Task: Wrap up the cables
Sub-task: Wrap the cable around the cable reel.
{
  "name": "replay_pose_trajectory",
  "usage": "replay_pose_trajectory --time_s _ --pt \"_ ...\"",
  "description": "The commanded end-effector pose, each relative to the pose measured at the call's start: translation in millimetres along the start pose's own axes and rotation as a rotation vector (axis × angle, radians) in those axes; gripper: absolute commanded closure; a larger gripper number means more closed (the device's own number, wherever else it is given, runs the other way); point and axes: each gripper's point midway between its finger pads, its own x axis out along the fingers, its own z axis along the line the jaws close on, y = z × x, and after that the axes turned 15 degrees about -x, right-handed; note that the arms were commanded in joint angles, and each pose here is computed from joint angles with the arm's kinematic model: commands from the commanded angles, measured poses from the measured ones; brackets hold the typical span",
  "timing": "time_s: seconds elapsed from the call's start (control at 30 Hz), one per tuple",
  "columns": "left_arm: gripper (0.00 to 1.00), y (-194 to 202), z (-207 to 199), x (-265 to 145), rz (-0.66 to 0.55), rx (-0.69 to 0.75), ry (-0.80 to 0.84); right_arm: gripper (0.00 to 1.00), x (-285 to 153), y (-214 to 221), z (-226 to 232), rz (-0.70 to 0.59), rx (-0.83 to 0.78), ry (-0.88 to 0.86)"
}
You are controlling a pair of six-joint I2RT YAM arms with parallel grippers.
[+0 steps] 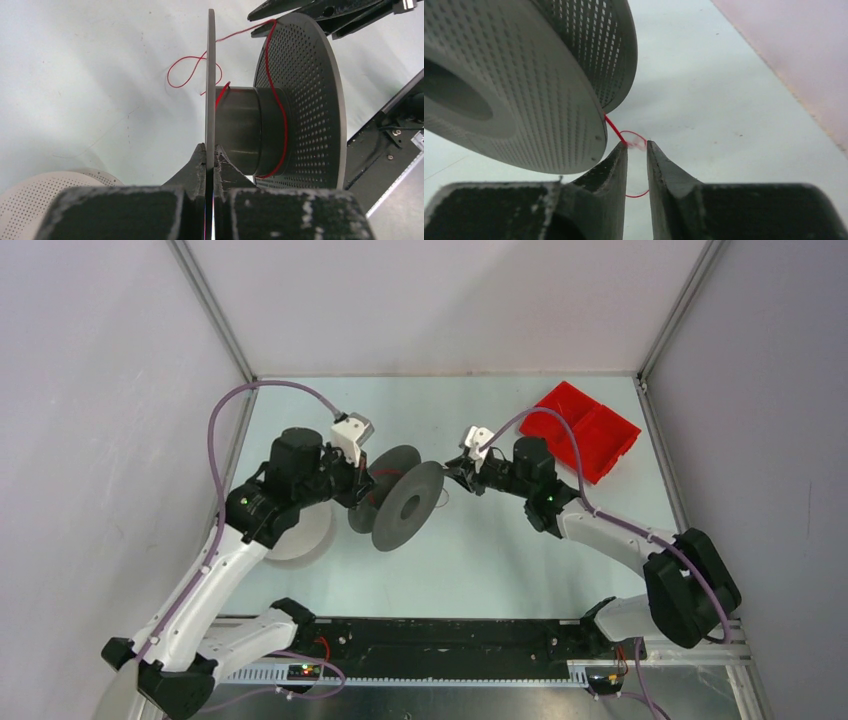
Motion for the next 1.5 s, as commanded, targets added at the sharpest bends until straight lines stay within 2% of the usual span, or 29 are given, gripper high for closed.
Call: replay_pose_trajectory --time_s 0.0,0.17,0.37,0.47,0.57,0.8,0.9,0.97,1.07,1.2,1.27,1.37,1.47 --pt "1.00 -39 -29 -21 -0.114 -0.010 0.128 0.72 -4 -32 12 -0.217 0.038 -0.116" --pt "1.00 -46 -36 -26 -0.115 -0.057 0.181 0.63 1 -24 22 -0.262 0.085 -0.178" --pt "1.00 -59 -43 -33 -0.133 -0.100 0.220 0.50 7 -34 27 -0.392 0.111 -0.231" --pt "1.00 -67 -46 -38 -0.154 -0.113 0.233 0.49 13 -24 29 -0.424 0.171 -0.250" --pt "1.00 -73 -45 -42 -0.175 -0.131 0.231 0.48 11 -30 27 -0.513 0.216 -0.257" --pt "1.00 -89 -44 -49 -0.241 -0.195 0.242 0.48 29 -6 48 -0.486 0.299 -0.314" --pt "1.00 -99 -42 -51 -0.290 -0.224 0.248 0.52 35 3 59 -0.466 0.337 -0.333" --pt "1.00 -107 -41 -54 -0.329 -0.253 0.256 0.58 40 10 65 -0.447 0.376 -0.331" --pt "1.00 -119 -39 -61 -0.399 -0.313 0.263 0.76 44 18 73 -0.424 0.417 -0.330" --pt "1.00 -132 -20 -67 -0.502 -0.439 0.226 0.95 42 26 74 -0.393 0.468 -0.269" --pt "1.00 -140 -11 -70 -0.567 -0.526 0.234 1.00 40 26 75 -0.381 0.478 -0.225" --pt "1.00 -152 2 -75 -0.670 -0.678 0.270 1.00 39 24 83 -0.358 0.499 -0.180" --pt "1.00 -161 19 -74 -0.783 -0.706 0.274 1.00 42 15 91 -0.309 0.458 -0.159"
